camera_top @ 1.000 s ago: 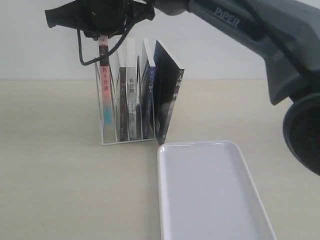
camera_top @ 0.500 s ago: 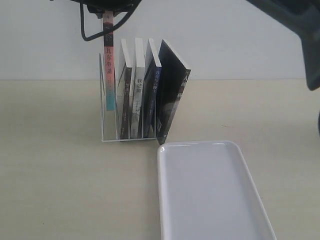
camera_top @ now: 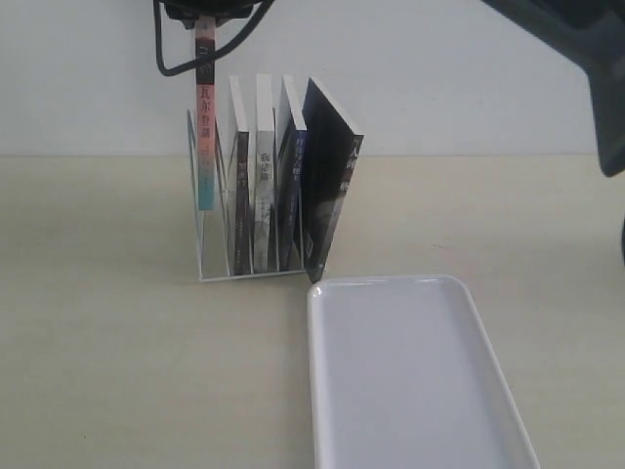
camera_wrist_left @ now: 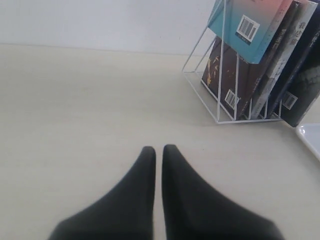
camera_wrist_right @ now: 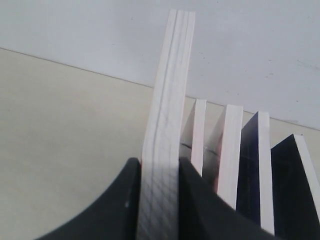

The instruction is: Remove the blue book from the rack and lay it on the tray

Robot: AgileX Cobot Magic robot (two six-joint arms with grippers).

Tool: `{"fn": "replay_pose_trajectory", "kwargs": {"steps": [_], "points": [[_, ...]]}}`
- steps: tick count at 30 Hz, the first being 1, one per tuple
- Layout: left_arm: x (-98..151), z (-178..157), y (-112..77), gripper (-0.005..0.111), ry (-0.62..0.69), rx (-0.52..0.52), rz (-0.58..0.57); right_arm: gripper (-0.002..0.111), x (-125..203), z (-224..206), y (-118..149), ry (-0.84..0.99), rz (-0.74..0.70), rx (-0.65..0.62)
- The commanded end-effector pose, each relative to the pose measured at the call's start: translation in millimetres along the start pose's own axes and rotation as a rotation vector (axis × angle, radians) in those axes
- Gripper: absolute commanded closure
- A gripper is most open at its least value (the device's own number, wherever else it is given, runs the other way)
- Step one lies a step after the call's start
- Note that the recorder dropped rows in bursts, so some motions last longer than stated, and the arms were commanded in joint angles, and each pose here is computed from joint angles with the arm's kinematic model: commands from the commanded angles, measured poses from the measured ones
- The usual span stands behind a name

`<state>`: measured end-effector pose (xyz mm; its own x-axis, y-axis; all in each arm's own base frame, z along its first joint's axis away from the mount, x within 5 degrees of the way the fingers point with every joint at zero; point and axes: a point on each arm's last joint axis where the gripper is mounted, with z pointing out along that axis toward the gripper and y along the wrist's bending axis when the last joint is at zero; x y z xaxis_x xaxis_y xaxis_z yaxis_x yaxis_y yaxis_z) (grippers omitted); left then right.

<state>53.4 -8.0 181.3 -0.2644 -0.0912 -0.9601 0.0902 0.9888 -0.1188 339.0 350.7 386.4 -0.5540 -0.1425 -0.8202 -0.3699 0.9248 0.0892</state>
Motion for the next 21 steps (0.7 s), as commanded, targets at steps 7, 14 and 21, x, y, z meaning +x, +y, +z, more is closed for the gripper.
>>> {"fn": "replay_pose_trajectory", "kwargs": {"steps": [7, 14, 21], "points": [[-2, -1, 0.0, 0.103, -0.012, -0.002, -0.002, 0.109, -15, -13, -5, -0.094, -0.005, -0.003], [-2, -1, 0.0, 0.103, -0.012, -0.002, -0.002, 0.109, -8, 1, -2, -0.076, -0.008, -0.002], [-2, -1, 0.0, 0.103, -0.012, -0.002, -0.002, 0.109, 2, 20, 2, -0.059, -0.018, 0.004]]}}
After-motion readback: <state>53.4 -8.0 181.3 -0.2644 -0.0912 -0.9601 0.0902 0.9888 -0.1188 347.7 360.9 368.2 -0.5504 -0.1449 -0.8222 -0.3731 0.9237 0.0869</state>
